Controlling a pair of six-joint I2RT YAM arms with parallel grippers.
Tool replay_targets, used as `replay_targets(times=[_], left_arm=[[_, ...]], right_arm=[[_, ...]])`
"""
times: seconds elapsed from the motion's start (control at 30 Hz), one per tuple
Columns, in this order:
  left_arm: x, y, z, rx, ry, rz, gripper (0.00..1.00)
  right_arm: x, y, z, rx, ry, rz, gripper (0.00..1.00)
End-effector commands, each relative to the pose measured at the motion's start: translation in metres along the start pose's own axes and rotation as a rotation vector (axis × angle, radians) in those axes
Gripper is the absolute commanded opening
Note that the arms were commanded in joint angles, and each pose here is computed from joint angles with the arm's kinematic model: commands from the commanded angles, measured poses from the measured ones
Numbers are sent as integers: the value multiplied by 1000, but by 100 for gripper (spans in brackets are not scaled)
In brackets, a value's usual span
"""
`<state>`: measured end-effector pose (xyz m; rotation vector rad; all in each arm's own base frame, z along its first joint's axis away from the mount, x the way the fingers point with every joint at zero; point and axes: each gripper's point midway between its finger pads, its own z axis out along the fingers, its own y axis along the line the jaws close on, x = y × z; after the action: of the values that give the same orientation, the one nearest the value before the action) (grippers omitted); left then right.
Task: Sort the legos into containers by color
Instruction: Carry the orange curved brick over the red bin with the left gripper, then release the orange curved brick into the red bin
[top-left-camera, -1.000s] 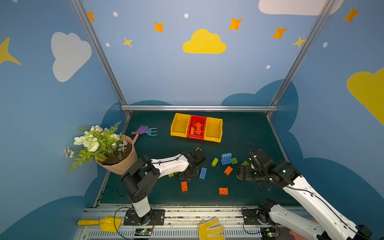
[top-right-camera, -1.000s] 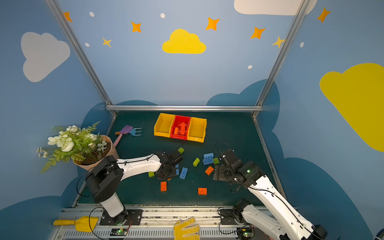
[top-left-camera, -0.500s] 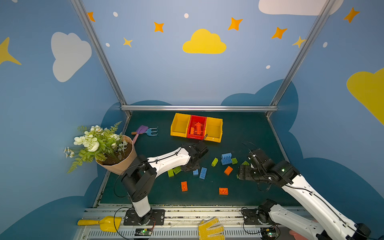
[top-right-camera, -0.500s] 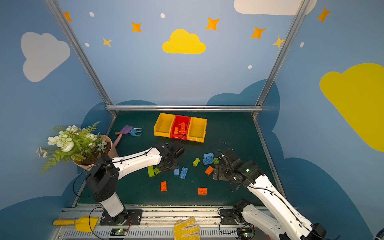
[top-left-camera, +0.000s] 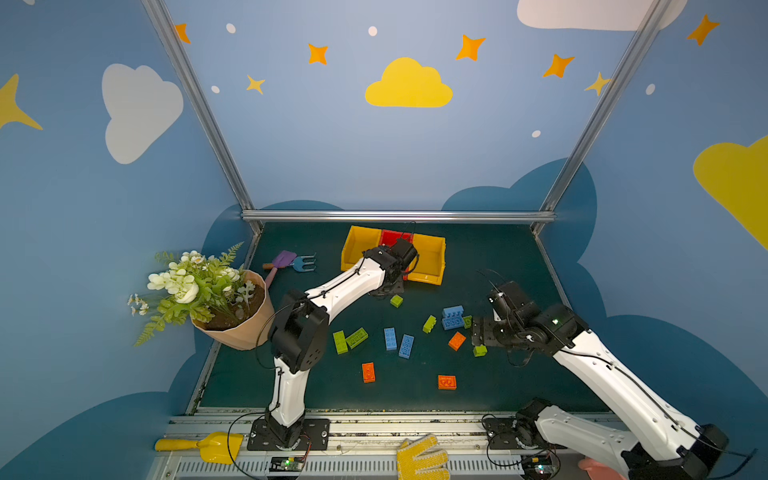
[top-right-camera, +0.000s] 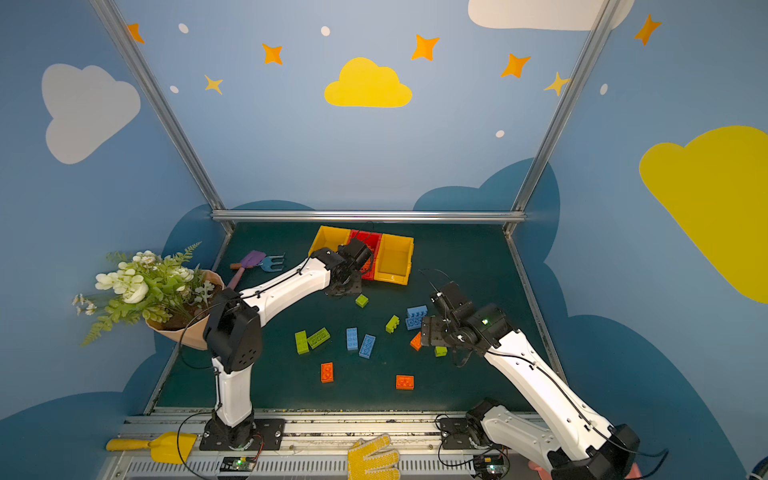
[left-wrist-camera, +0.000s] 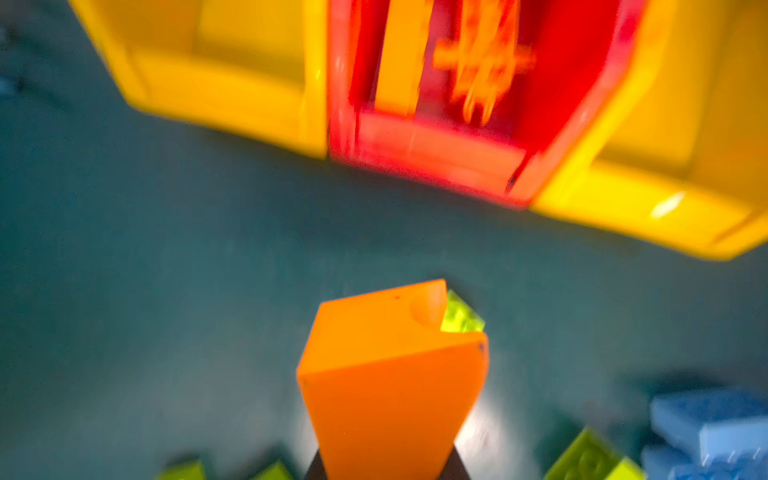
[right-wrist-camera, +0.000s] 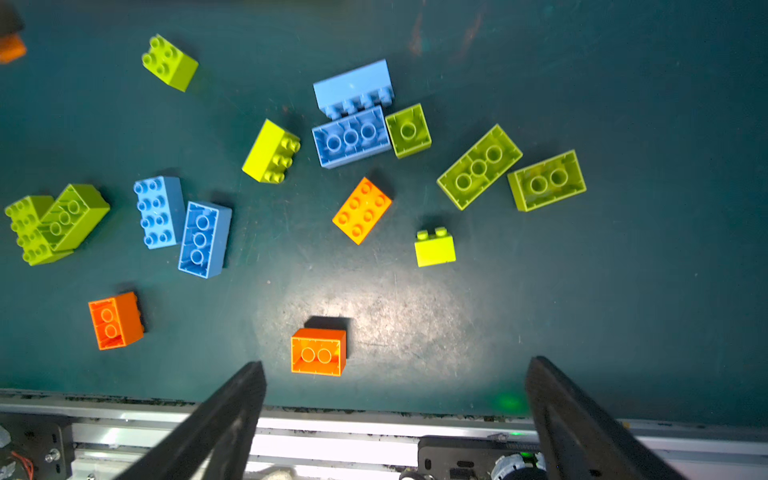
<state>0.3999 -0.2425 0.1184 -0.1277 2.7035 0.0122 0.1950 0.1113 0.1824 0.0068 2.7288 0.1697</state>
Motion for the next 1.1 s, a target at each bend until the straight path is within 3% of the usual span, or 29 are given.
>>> replay_targets(times=[0.0,0.33,0.37,0.43,0.57,0.83,1.07], left_arm=[[-32,-7,14,-10,-28,64,16],[-116,-35,56,40,-98,25,20],[-121,-38,58,54,-109,23,25],[-127,-41,62,70,-124,21,53],[-134,-42,60,80,-157,12,76],[-130,-28,11,95,-132,-44,77],[-78,6,-36,51,-77,-60,77]], right_arm=[[-13,-2,-8,11,-26,-19,96],[-29,-11,-11,39,-24,8,96],[-31,-11,-11,38,-24,15,96],[-33,-11,-10,40,-19,24,96],[-35,-11,-7,42,-13,38,95],[-34,-10,-3,22,-8,40,96],[-38,5,0,-55,-18,15,96]])
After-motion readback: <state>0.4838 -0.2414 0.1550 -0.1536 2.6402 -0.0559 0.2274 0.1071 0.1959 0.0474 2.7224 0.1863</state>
